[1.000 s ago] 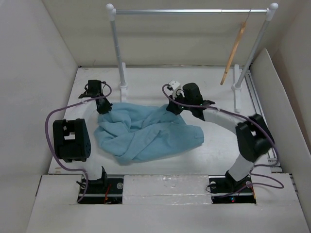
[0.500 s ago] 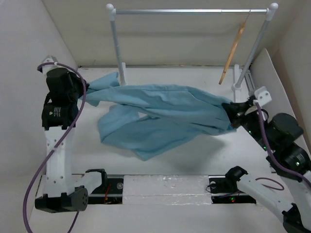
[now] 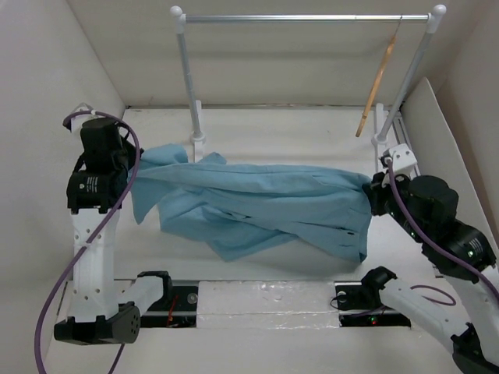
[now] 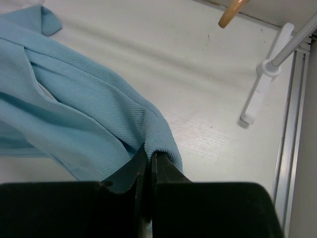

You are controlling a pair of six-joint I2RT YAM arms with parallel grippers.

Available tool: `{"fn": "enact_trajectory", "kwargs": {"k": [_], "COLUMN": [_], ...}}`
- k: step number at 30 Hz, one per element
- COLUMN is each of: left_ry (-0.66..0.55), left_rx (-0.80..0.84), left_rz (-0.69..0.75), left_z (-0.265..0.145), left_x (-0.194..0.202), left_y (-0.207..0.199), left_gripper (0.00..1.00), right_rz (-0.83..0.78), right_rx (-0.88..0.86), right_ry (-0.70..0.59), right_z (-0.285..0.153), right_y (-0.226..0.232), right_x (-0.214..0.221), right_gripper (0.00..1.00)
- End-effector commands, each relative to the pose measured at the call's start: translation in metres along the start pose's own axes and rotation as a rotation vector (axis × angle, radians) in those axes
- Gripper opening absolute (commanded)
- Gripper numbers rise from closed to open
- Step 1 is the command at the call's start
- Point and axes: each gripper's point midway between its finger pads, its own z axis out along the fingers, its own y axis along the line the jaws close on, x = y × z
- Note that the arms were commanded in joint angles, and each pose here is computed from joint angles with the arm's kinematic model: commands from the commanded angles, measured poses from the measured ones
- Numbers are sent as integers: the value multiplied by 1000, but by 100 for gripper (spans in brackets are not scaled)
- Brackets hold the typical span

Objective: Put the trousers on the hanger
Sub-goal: Flatten out the trousers at the center of the board.

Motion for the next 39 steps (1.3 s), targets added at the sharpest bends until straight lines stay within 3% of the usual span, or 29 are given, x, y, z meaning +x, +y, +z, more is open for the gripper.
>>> {"fn": "enact_trajectory", "kwargs": {"k": [1, 4, 7, 10, 12, 13, 14, 15, 16, 17, 18, 20, 22, 23, 24, 26, 27, 29, 30, 31, 33, 34, 36, 37, 38, 39], "left_ry": [-69, -82, -81, -51, 36, 31, 102, 154, 125, 196, 219, 139, 181, 145, 184, 138, 190, 184, 249, 258, 332, 353, 348, 363, 365, 353], "left_rx": [-75, -106, -100, -74, -44, -17, -52, -51, 5, -27, -43, -30, -67, -23, -94, -75, -125, -111, -137, -150, -163, -167, -193, -213, -217, -205], "left_rz": [21, 40, 53, 76, 103, 96, 121, 146, 144, 185, 236, 250, 256, 214, 154, 109, 109, 21, 26, -23, -50, -57, -93, -92, -91, -96], "left_z": [-11, -9, 11, 58, 110, 121, 162, 171, 170, 195, 188, 171, 174, 150, 153, 129, 133, 111, 113, 109, 111, 115, 126, 133, 139, 146], "left_x": [-7, -3, -7, -9, 10, -1, 21, 31, 8, 31, 37, 19, 40, 26, 57, 47, 85, 100, 137, 146, 178, 187, 190, 195, 196, 190], "left_y": [20, 29, 17, -11, -34, -51, -53, -60, -91, -94, -100, -110, -87, -83, -34, -24, 8, 28, 50, 58, 75, 77, 84, 86, 86, 79], "left_gripper": [0, 0, 0, 0, 0, 4, 12, 32, 46, 59, 73, 84, 85, 85, 83, 78, 76, 73, 73, 73, 73, 73, 73, 72, 72, 71], "right_rz": [81, 74, 36, -18, -38, -51, -42, -52, -35, -21, -8, 24, 27, 36, 52, 57, 67, 82, 86, 88, 86, 76, 60, 52, 45, 40], "right_rx": [55, 58, 89, 139, 189, 238, 247, 254, 312, 317, 333, 408, 411, 415, 410, 393, 377, 347, 334, 289, 258, 212, 160, 95, 67, 17], "right_ry": [-163, -122, -48, -34, -34, -23, -49, 3, 0, -25, 17, 11, 35, 47, 65, 59, 73, 69, 81, 81, 149, 163, 136, 162, 149, 103], "right_z": [-54, -61, -39, 3, 41, 54, 68, 96, 104, 115, 135, 143, 151, 153, 159, 163, 167, 171, 173, 177, 172, 172, 155, 152, 148, 132], "right_y": [-23, -25, -25, -25, -27, -39, -44, -48, -73, -81, -92, -122, -126, -129, -131, -128, -124, -120, -117, -110, -103, -89, -71, -51, -42, -28], "right_x": [-29, -15, -1, -4, -14, -18, -30, -24, -32, -40, -33, -47, -43, -40, -32, -30, -20, -15, -9, -9, 5, 9, 9, 29, 33, 30], "right_gripper": [0, 0, 0, 0, 0, 0, 0, 0, 0, 0, 0, 0, 0, 0, 0, 0, 0, 10, 42, 63, 81, 82, 82, 74, 59, 22]}}
